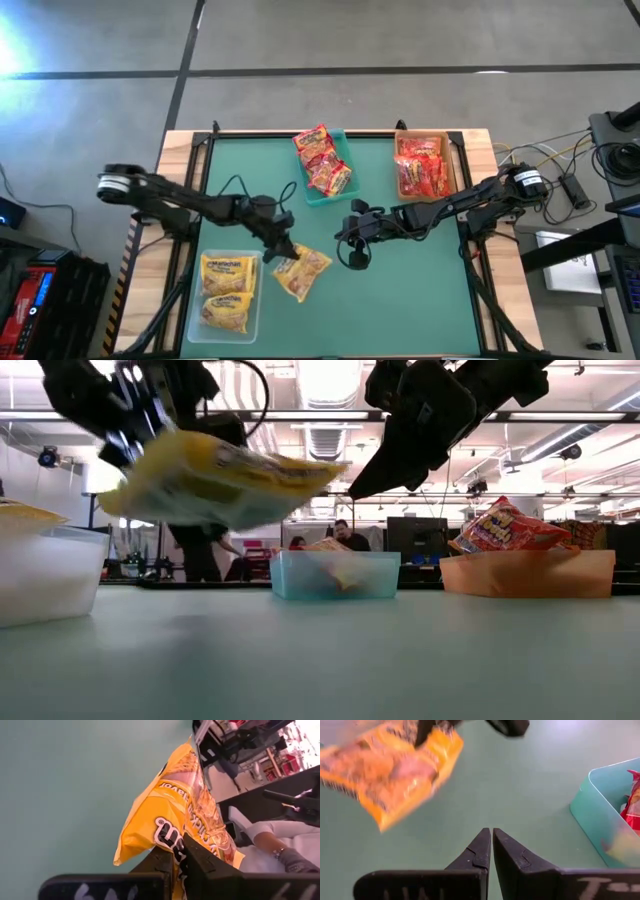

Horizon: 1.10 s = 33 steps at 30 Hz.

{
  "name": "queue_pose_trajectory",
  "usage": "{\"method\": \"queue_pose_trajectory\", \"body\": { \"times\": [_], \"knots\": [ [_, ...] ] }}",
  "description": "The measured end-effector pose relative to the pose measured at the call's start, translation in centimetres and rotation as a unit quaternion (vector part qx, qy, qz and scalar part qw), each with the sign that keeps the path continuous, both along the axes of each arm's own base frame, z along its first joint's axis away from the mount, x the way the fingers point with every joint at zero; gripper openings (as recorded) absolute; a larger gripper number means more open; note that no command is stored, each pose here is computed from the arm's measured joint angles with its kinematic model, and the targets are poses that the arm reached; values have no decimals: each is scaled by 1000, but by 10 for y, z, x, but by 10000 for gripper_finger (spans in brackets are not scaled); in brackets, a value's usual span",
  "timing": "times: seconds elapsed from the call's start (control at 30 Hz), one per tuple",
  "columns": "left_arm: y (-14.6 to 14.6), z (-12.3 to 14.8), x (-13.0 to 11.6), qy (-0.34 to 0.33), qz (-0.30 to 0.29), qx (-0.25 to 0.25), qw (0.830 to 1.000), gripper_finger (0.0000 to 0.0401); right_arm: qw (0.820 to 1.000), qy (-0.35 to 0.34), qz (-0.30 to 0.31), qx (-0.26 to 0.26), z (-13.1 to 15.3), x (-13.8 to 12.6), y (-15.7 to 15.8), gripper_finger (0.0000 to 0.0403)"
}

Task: Sort Maruchan noodles
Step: Put the yellow noodle pack into the transparent bin

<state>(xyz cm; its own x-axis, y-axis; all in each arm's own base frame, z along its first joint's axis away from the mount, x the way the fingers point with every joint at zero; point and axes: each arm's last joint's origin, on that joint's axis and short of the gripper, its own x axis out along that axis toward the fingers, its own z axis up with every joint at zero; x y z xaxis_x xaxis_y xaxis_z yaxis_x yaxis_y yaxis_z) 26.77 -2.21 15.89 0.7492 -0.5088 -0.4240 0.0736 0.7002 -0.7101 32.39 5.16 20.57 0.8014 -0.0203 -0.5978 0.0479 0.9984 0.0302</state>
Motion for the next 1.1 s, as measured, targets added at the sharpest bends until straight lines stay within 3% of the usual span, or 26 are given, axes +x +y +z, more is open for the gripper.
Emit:
{"method": "queue_pose_trajectory", "body": {
  "times": [0.27,0.53,0.7,0.97,1.1],
  "knots": [
    [-15,53,-34,69,-30,2,997,0,1000,0,0,0,0,0,0,13],
    [-52,102,-78,184,-33,106,977,0,1000,0,0,0,0,0,0,13],
    [-81,106,-103,274,-49,135,951,0,1000,0,0,0,0,0,0,13],
    [-121,100,-128,261,-39,171,949,12,1000,0,0,0,0,0,0,13],
    [-135,93,-132,278,-38,159,947,16,1000,0,0,0,0,0,0,13]
  ]
}}
